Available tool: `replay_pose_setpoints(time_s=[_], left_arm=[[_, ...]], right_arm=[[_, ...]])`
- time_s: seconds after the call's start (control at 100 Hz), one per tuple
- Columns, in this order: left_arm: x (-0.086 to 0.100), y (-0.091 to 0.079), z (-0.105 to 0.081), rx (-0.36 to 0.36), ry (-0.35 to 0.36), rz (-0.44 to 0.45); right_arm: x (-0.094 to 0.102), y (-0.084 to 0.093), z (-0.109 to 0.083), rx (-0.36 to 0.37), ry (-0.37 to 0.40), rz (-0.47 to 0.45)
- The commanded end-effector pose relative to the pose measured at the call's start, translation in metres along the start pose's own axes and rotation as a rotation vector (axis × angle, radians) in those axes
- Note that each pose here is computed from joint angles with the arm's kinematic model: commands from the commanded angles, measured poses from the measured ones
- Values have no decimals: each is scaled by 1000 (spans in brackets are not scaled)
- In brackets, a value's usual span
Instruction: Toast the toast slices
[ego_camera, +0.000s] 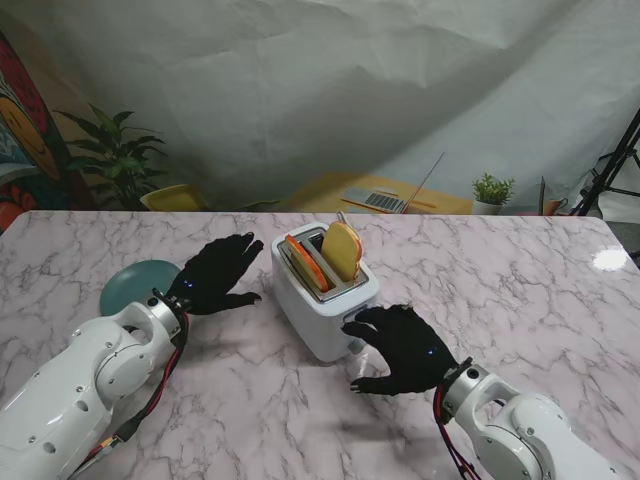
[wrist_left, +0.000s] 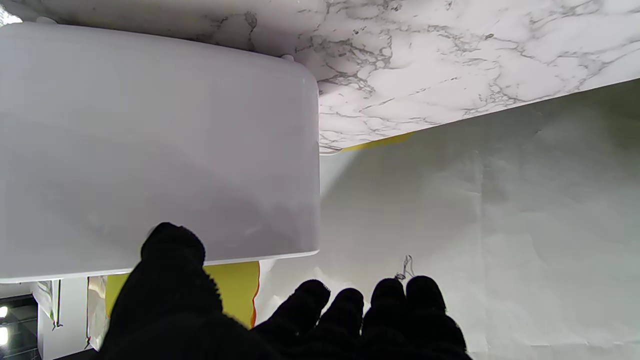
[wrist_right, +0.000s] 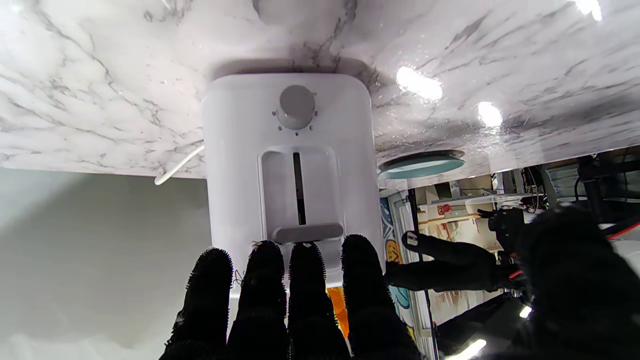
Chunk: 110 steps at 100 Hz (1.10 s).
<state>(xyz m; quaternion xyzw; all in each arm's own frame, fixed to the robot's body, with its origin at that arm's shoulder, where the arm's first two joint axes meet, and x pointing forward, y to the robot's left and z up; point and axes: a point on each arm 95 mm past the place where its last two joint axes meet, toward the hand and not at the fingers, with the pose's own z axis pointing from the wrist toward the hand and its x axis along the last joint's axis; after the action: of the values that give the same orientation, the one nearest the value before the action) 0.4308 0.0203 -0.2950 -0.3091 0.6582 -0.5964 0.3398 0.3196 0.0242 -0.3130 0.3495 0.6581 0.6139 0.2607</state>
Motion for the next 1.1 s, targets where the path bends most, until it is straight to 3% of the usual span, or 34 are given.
replay_pose_setpoints(time_s=[0.0, 0.41, 0.65, 0.88, 1.09], left_arm=[[1, 2, 2, -8, 2, -4], [1, 2, 2, 14, 3, -9], [0, 2, 3, 24, 3, -9], [-1, 2, 3, 31, 1, -5], [-1, 1, 2, 38, -4, -1]], right_arm=[[-2, -16, -2, 50, -8, 12], [-4, -51, 3, 168, 7, 70], [-4, -62, 2, 211, 20, 82], [-5, -59, 2, 196, 24, 80], [-1, -32, -3, 108, 32, 36]])
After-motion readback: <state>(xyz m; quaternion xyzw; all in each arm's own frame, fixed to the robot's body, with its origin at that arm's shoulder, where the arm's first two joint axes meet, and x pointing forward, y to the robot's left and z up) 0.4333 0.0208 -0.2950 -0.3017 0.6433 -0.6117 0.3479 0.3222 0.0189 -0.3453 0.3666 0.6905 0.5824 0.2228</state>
